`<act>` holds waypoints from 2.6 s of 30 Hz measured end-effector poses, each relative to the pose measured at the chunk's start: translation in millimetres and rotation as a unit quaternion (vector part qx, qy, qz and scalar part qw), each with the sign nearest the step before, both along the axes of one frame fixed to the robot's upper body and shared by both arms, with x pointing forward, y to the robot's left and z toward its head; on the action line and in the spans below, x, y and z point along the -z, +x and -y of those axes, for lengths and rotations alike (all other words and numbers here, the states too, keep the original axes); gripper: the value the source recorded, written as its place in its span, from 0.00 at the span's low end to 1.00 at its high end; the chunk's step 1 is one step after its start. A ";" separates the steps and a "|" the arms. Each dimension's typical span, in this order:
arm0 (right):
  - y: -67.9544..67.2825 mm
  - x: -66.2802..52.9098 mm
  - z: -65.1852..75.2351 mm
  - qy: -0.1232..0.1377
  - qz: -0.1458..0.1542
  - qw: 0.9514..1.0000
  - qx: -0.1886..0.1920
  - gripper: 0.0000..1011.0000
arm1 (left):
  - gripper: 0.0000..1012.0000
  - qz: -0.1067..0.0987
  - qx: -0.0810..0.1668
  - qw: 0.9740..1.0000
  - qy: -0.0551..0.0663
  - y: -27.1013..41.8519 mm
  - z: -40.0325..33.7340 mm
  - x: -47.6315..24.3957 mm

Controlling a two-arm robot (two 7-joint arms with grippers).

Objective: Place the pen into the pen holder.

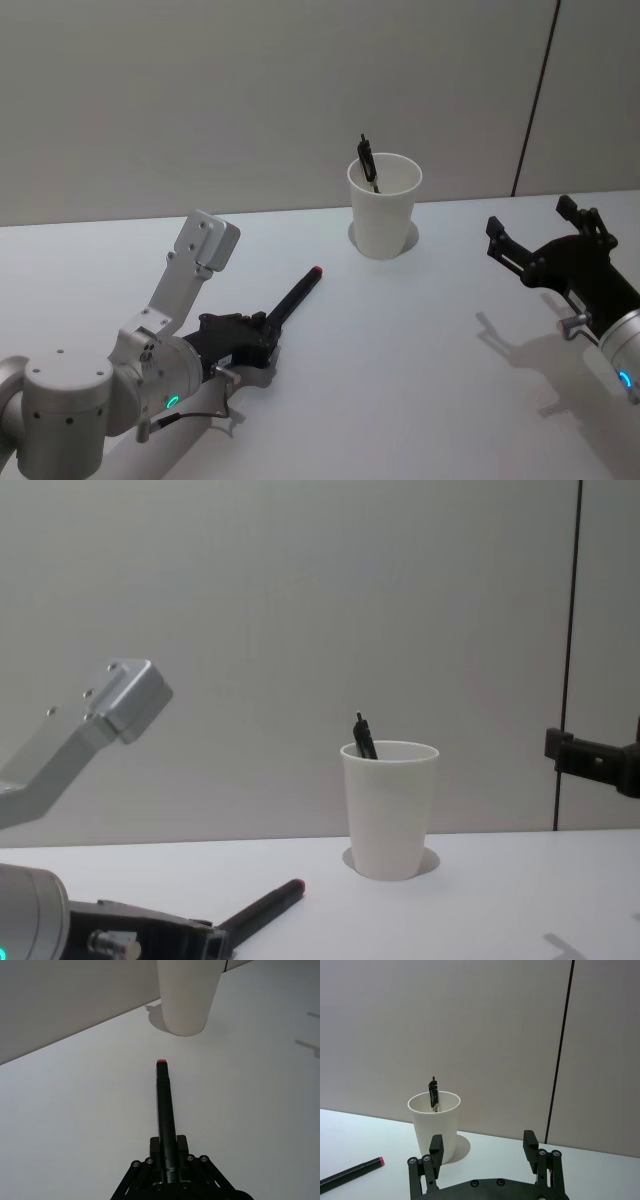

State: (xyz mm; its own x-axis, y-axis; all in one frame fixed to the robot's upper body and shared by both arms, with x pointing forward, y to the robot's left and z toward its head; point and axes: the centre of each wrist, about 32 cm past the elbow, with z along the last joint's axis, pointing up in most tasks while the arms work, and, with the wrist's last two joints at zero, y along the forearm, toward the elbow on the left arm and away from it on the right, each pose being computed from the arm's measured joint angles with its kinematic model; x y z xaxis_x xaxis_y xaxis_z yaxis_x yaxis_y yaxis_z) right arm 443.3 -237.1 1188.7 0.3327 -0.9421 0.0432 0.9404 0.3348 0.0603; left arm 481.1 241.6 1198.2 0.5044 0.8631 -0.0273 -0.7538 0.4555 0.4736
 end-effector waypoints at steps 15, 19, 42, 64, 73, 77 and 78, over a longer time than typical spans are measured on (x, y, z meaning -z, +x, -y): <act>0.0 0.0 0.0 0.000 0.000 1.000 0.000 0.99 | 0.18 0.039 -0.021 0.999 -0.030 -2.3 -3.7 -0.6; 0.0 0.0 0.0 0.000 0.000 1.000 0.000 0.99 | 0.18 0.061 -0.030 0.997 -0.046 -3.4 -6.3 -2.5; 0.0 0.0 0.0 0.000 0.000 1.000 0.000 0.99 | 0.18 0.181 0.014 0.970 -0.163 2.1 -12.4 -18.7; 0.0 0.0 0.0 0.000 0.000 1.000 0.000 0.99 | 0.18 0.191 0.110 0.955 -0.198 17.7 4.5 -19.6; 0.0 0.0 0.0 0.000 0.000 1.000 0.000 0.99 | 0.18 0.194 0.128 0.954 -0.191 24.1 13.1 -17.7; 0.0 0.0 0.0 0.000 0.000 1.000 0.000 0.99 | 0.18 0.197 0.132 0.953 -0.187 26.2 16.2 -17.3; 0.0 0.0 0.0 0.000 0.000 1.000 0.000 0.99 | 0.18 0.198 0.133 0.953 -0.186 26.5 16.8 -17.2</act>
State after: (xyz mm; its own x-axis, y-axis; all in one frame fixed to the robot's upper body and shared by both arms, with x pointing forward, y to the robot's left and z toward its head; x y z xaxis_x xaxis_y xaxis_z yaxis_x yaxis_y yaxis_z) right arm 443.3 -237.1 1188.7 0.3325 -0.9421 0.0433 0.9404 0.3347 0.0604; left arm 507.6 224.9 1215.4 0.7379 0.6715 -0.0680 -0.6748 0.7359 -0.0552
